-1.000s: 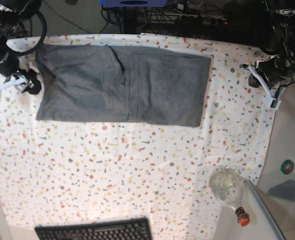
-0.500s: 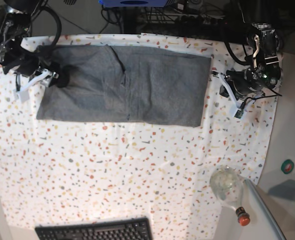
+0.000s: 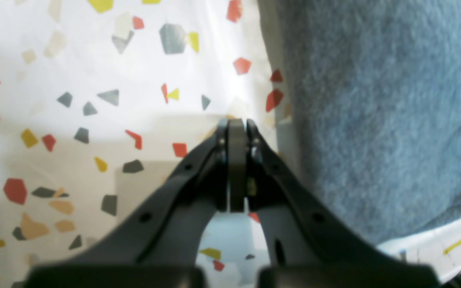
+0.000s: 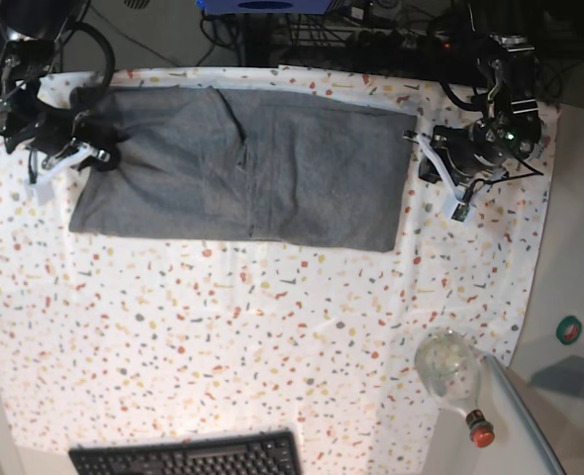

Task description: Layout the t-shirt on the table in an organized manner, then fold the t-shirt properly

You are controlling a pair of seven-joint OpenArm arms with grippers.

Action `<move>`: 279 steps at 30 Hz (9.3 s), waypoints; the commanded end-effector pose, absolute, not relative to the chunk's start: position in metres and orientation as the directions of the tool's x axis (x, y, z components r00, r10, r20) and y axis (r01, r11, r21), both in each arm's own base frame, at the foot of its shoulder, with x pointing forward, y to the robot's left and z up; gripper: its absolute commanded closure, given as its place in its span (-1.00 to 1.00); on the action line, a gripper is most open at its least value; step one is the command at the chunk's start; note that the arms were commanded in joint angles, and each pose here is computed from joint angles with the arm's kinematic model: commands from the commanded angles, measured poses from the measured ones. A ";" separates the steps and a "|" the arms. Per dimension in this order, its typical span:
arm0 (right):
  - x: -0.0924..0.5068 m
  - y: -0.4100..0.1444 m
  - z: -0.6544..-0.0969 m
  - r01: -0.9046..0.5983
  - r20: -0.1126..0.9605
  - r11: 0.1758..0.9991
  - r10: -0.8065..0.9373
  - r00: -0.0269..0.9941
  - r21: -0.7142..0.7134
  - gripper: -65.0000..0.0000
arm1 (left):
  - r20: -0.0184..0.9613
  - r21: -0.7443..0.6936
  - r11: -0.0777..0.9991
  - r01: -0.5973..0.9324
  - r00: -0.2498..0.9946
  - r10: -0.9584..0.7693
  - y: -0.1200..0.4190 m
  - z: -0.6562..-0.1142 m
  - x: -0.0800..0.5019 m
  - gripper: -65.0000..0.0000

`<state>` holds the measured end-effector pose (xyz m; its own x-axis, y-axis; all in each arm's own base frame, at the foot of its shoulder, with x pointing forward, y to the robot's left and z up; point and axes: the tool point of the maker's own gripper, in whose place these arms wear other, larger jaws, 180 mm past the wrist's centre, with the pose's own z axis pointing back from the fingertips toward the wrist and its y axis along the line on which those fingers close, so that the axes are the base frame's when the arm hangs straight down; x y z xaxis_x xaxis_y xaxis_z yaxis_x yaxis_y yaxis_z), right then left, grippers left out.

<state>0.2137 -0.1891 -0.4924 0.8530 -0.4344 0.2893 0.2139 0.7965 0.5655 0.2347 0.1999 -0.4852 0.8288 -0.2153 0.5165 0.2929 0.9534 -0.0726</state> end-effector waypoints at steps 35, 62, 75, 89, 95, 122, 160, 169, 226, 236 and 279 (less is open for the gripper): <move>0.234 0.026 -0.357 0.027 0.287 0.764 -0.274 0.918 0.644 1.00 | 0.569 -0.123 0.851 0.510 0.739 -0.360 0.085 -0.472 0.244 1.00; 0.242 0.068 -0.387 -0.029 0.220 0.778 -0.141 0.965 0.628 1.00 | 0.553 -0.091 0.861 0.501 0.744 -0.375 0.106 -0.473 0.241 1.00; 0.239 0.084 -0.412 -0.118 0.250 0.812 -0.035 0.968 0.571 1.00 | 0.291 0.238 0.926 0.292 0.888 -0.355 0.321 -0.431 0.153 1.00; 0.251 0.090 -0.404 -0.106 0.293 0.830 -0.072 0.954 0.548 1.00 | 0.285 0.195 0.940 0.278 0.901 -0.326 0.378 -0.432 0.086 1.00; 0.249 0.092 -0.392 -0.102 0.283 0.822 -0.074 0.956 0.560 1.00 | 0.303 0.189 0.943 0.272 0.898 -0.320 0.376 -0.433 0.088 1.00; 0.248 0.114 -0.400 -0.156 0.296 0.826 -0.013 0.955 0.541 0.99 | 0.317 0.184 0.946 0.268 0.894 -0.315 0.373 -0.435 0.095 1.00; 0.261 0.027 -0.348 -0.126 0.447 0.889 -0.095 0.890 0.440 1.00 | 0.342 0.215 0.951 0.224 0.894 -0.288 0.388 -0.425 0.099 1.00; 0.259 -0.044 -0.415 0.048 0.390 0.955 -0.165 0.906 0.293 1.00 | 0.353 0.221 0.951 0.215 0.892 -0.284 0.391 -0.424 0.107 1.00; 0.235 0.053 -0.419 -0.152 0.344 0.898 0.000 0.939 0.414 1.00 | 0.342 0.219 0.953 0.208 0.899 -0.274 0.394 -0.426 0.102 1.00; 0.265 0.059 -0.390 -0.200 0.419 0.886 0.007 0.908 0.418 1.00 | 0.344 0.218 0.953 0.210 0.898 -0.276 0.394 -0.426 0.103 1.00; 0.328 0.165 -0.361 -0.383 0.661 0.852 0.058 0.748 0.358 0.69 | 0.326 0.197 0.962 0.192 0.912 -0.248 0.395 -0.435 0.094 1.00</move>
<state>0.3161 0.1517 -0.3862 0.7882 0.0846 0.6095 -0.3556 0.8710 0.3390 0.0888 0.3867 -0.4443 0.9210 -0.2287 0.3154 0.1815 0.9682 0.1722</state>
